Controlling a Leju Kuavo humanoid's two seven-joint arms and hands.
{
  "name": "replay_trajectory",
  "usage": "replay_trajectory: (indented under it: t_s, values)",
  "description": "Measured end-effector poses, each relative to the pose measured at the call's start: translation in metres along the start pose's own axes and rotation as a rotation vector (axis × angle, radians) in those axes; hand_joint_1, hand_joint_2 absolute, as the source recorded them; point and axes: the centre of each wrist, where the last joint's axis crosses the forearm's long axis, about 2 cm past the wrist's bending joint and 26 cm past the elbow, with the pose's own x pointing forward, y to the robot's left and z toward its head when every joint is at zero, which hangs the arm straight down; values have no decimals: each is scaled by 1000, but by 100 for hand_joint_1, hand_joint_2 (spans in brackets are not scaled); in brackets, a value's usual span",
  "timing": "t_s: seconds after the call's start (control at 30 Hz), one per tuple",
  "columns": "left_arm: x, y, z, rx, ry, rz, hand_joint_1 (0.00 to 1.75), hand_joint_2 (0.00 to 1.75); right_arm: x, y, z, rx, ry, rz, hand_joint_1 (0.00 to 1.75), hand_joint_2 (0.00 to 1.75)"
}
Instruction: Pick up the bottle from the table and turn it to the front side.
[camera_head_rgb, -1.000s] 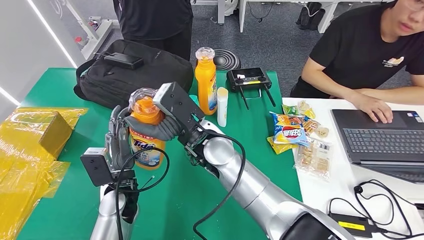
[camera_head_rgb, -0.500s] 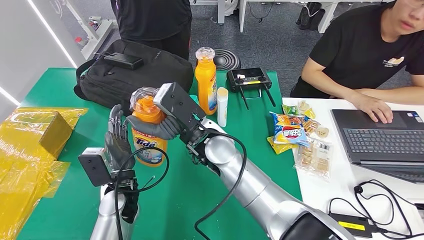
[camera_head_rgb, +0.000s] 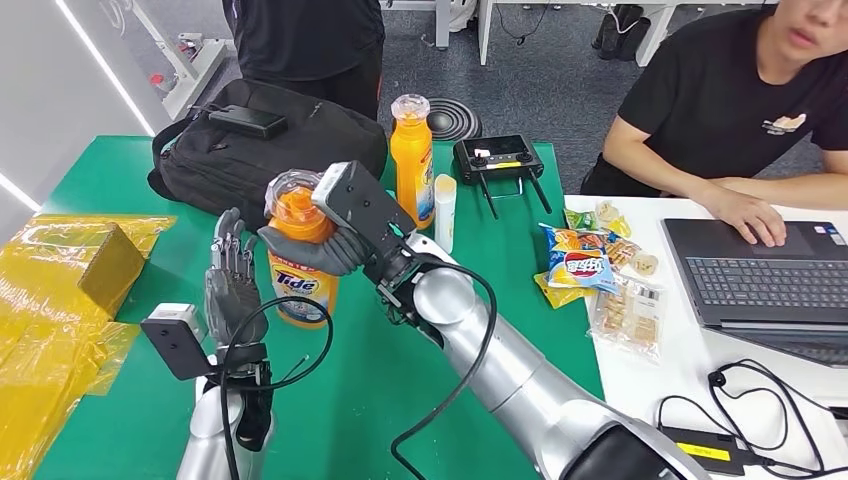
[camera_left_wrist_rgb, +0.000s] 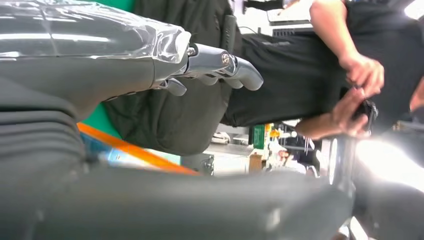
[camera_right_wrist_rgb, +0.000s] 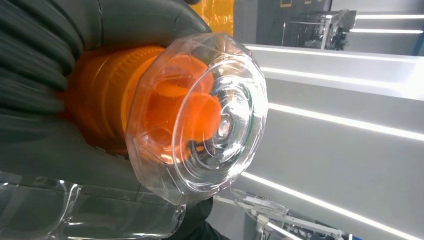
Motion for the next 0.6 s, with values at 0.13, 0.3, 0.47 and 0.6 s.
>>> replay_trajectory:
  t_s: [0.13, 0.3, 0.47, 0.6]
  values:
    - [3, -2, -2, -92, -13, -59, 0, 175, 1, -4, 0, -7, -2, 1, 175, 175]
    - [5, -5, -2, -123, -22, -69, 0, 175, 1, -7, 0, -17, -4, 0, 175, 175]
    - [5, -6, -2, -164, -20, -88, 0, 175, 1, -8, 0, -20, -4, 1, 175, 175]
    - [5, -10, -2, -251, -14, -127, 0, 175, 1, -8, 1, -19, -1, 4, 175, 175]
